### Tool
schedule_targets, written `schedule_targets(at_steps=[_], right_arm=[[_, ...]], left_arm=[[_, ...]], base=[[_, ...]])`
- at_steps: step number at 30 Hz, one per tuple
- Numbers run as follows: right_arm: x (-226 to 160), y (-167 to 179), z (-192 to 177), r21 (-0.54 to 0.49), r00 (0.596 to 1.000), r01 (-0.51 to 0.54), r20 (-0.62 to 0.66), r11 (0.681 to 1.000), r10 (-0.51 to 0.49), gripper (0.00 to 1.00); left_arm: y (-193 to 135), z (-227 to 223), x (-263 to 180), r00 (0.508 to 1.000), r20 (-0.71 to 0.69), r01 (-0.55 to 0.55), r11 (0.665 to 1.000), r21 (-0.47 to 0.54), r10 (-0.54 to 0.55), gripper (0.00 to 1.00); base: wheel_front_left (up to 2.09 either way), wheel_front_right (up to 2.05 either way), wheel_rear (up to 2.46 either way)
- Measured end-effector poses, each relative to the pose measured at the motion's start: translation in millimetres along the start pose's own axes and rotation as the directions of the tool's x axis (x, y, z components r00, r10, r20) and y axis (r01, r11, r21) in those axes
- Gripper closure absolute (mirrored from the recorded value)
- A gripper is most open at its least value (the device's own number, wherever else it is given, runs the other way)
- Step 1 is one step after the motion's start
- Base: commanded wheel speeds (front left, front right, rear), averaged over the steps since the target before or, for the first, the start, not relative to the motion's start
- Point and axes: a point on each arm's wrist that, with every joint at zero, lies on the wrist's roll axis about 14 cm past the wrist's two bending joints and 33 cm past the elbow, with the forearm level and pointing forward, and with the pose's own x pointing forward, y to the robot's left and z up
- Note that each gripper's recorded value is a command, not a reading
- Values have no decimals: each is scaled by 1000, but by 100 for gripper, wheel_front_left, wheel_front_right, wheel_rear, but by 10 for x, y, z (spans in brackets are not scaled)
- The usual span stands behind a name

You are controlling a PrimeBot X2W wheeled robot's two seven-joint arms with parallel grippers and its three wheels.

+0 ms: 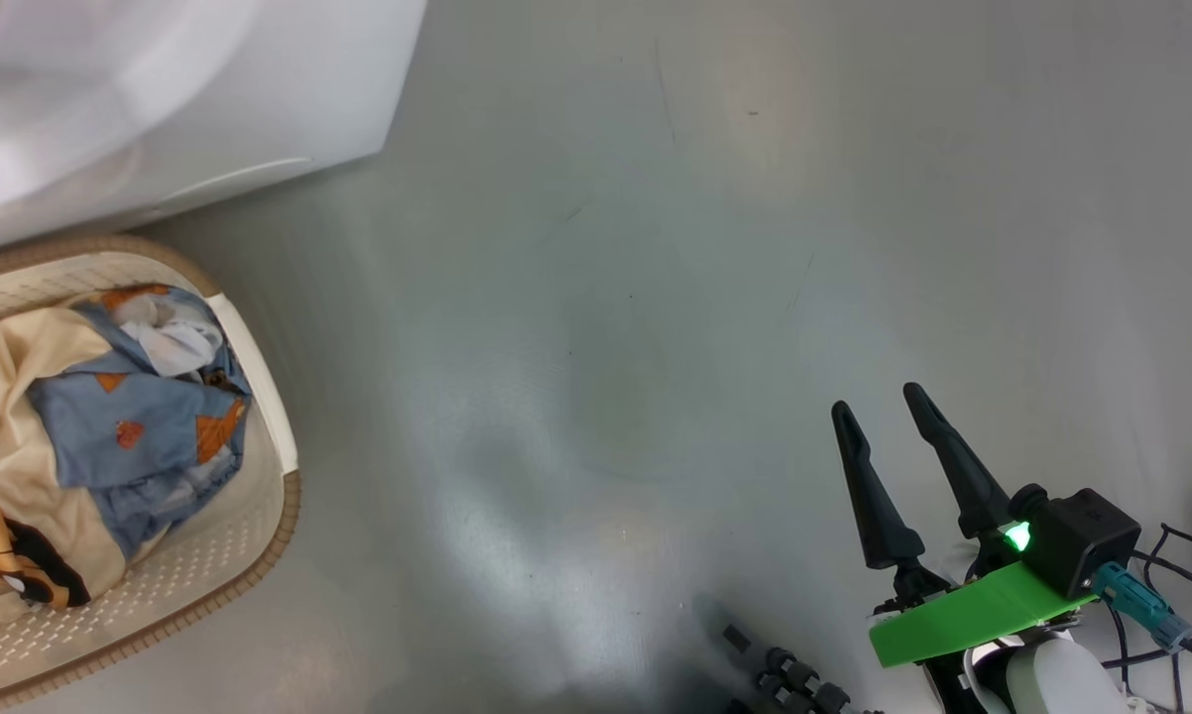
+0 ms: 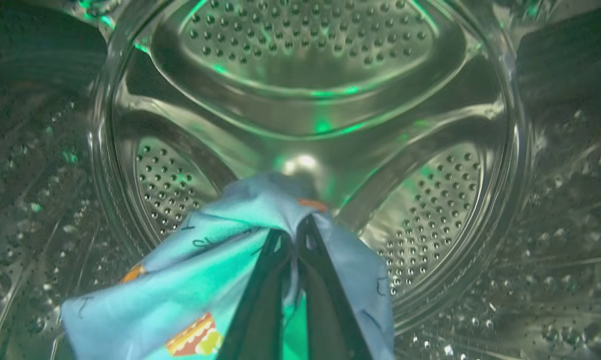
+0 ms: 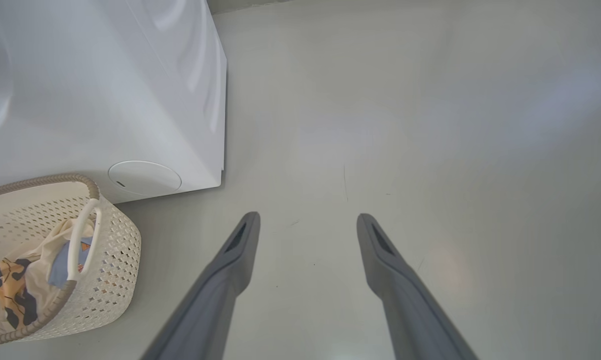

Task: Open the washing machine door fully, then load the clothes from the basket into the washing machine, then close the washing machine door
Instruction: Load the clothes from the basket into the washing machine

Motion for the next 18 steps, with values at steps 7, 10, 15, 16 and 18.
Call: schedule_targets(at_steps=[7,10,15,16,18], right_arm=[[8,-1,-35,0,1000,3,-10,1000,-3,0],[11,5,-37,1,1000,1,-10,1000,-1,0],[13,25,-32,4,1000,-6,-8,1000,6,0],[13,30,-29,4,1000,-7,-7,1000,7,0],[13,37,-22,5,1000,-10,-5,1000,10,0]], left_arm=[[9,265,29,994,104,-22,1000,-11,23,100],[26,189,1,996,80,-29,1000,-4,29,100],[69,-195,-88,998,-52,-40,999,15,41,100],[71,-262,-109,996,-76,-40,999,19,41,100],[72,-355,-136,993,-112,-36,999,29,39,100]], base=[[0,0,0],[0,0,0],[0,0,0],[0,0,0],[0,0,0]])
